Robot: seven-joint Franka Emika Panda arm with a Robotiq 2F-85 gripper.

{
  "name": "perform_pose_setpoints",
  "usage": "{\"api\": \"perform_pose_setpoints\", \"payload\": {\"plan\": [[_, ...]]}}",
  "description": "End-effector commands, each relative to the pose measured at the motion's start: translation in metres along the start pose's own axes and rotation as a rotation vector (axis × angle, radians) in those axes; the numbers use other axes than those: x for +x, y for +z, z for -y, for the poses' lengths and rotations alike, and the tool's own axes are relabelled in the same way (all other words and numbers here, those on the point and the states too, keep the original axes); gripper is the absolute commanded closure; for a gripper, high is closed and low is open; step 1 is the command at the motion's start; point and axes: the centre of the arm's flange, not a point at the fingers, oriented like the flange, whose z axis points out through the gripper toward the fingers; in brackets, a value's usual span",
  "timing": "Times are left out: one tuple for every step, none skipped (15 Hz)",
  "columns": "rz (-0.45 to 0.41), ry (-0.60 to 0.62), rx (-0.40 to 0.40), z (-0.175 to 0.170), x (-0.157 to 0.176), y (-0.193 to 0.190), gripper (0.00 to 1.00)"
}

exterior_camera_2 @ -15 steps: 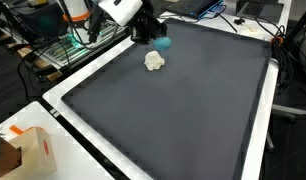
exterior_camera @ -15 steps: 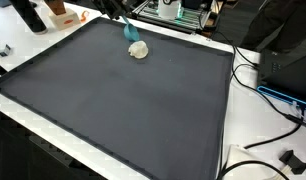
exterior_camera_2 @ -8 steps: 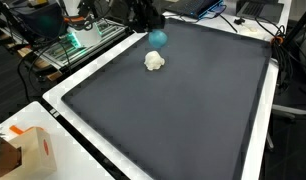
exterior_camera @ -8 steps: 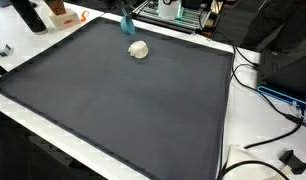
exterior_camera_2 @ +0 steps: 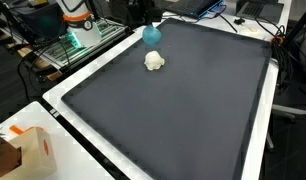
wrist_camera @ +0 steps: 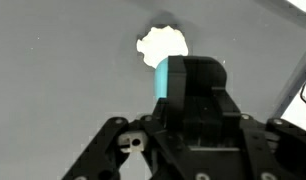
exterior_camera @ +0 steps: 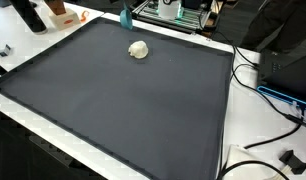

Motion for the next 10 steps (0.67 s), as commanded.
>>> {"api": "perform_pose_setpoints", "payload": {"plan": [[0.052,-0.012,-0.057,0.019,-0.006,-0.007,0.75],[0.062,-0.018,-0.071,0.021,-0.006,-0.008,0.75],[0.071,-0.022,-0.082,0.024,-0.006,-0.009,0.75],[0.084,-0.03,-0.102,0.026,-0.005,-0.01,0.75],[0.053,-0.032,-0.071,0.014,0.004,-0.005,0.75],[0.055,-0.035,-0.075,0.016,0.004,-0.006,0.5],[0.055,-0.036,-0.075,0.016,0.005,-0.005,0.5],[0.056,-0.035,-0.074,0.015,0.005,-0.005,0.5],[0.056,-0.034,-0.074,0.015,0.005,-0.005,0.5],[0.056,-0.033,-0.074,0.015,0.005,-0.004,0.5]]}}
